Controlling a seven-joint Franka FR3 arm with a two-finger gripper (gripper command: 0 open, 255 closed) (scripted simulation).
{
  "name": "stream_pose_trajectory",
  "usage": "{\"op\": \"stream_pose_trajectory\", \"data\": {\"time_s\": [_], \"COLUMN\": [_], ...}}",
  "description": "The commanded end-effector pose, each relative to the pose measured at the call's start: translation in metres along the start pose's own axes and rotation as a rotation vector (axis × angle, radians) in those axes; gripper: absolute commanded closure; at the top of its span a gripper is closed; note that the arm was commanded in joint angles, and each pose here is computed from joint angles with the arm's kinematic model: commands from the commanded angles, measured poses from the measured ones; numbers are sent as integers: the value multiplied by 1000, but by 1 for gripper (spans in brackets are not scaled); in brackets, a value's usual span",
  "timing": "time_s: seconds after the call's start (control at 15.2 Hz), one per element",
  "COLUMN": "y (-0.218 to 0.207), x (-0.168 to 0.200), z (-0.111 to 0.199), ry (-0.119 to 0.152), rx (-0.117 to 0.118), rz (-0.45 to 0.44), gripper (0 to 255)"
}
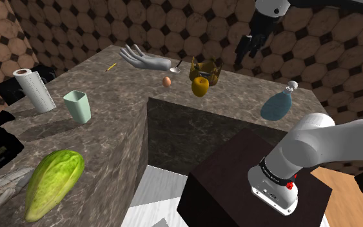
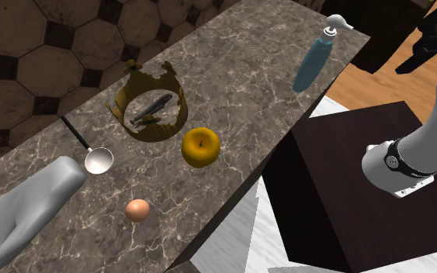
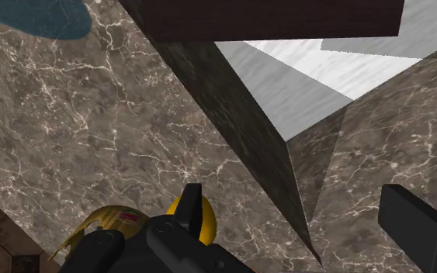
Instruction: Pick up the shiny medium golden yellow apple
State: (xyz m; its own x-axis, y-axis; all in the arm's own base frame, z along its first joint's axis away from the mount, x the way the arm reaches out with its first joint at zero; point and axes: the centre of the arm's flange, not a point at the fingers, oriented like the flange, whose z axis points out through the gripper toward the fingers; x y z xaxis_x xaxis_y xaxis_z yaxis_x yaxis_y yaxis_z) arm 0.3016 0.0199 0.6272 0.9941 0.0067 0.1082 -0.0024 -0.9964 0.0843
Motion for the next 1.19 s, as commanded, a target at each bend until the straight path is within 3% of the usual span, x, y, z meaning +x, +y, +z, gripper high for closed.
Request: {"op": "stream_pose_trajectory", "data": {"time_s": [0.0, 1.12], "y": [0, 35], "x": [0, 159], "z": [0, 156], "ry": [0, -21], "rx": [0, -90], "rz": [0, 328], "gripper": [0, 0]}}
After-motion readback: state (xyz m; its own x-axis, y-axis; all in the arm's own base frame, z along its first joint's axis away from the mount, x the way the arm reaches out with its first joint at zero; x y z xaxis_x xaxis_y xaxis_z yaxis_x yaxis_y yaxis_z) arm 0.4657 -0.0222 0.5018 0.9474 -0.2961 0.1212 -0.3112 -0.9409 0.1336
